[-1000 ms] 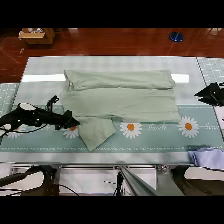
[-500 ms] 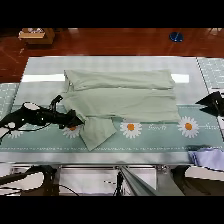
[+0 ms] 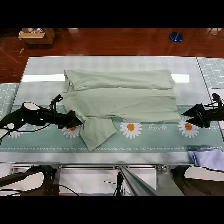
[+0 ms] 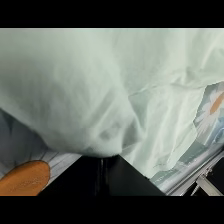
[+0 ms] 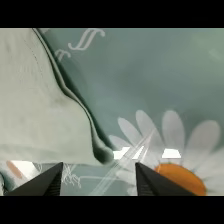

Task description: Fold the shirts.

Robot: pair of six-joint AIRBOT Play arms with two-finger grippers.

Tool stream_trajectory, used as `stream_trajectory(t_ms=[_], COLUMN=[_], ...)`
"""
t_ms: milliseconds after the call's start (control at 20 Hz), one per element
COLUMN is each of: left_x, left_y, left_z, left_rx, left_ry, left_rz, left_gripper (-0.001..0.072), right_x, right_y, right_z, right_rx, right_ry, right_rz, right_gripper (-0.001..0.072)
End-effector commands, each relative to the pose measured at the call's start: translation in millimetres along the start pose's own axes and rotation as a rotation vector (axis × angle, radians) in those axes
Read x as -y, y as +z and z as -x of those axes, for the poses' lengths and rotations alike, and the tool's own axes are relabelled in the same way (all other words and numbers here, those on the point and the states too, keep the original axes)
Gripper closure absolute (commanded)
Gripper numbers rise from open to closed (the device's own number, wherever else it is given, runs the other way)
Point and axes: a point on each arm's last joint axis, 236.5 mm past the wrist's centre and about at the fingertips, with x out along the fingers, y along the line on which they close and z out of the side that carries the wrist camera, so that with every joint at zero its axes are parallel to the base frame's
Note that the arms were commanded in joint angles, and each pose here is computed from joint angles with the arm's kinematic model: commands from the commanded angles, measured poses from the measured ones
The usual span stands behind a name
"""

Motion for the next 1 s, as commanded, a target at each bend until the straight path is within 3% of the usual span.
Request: stream_trajectory(t_ms=[0, 100, 250, 350, 400, 450, 650, 950], left_x=[5, 5, 5, 5, 6, 8, 48, 151], left_y=[-1, -1, -1, -1, -1, 1, 31, 102], left_z=[2, 2, 2, 2, 2, 4, 43, 162], left_rx=[-0.004, -0.004, -0.004, -0.004, -0.002, 0.004, 0.112, 0.498], left_ry=[-0.017, -0.017, -0.017, -0.017, -0.018, -0.019, -0.057, -0.086], left_rz=[-0.002, -0.002, -0.003, -0.003, -0.004, -0.011, -0.143, -0.397], left_gripper=[0.0692, 0.0692, 0.0692, 0.0692, 0.0692, 0.0692, 0.0693, 0.0693], right_x=[-9, -15, -23, -25, -29, -36, -79, -199], right_y=[2, 2, -6, -11, -10, -12, 3, 42], right_z=[-18, -25, -36, -41, -41, -40, 1, 67], right_rx=[0.003, -0.008, -0.049, -0.070, -0.068, -0.068, 0.080, 0.393], right_ry=[-0.036, -0.048, -0.083, -0.104, -0.091, -0.062, -0.013, 0.070], right_rz=[0.047, 0.055, 0.097, 0.128, 0.129, 0.132, 0.282, 0.539], right_gripper=[0.0188, 0.0192, 0.0295, 0.0465, 0.0623, 0.0673, 0.0674, 0.0675])
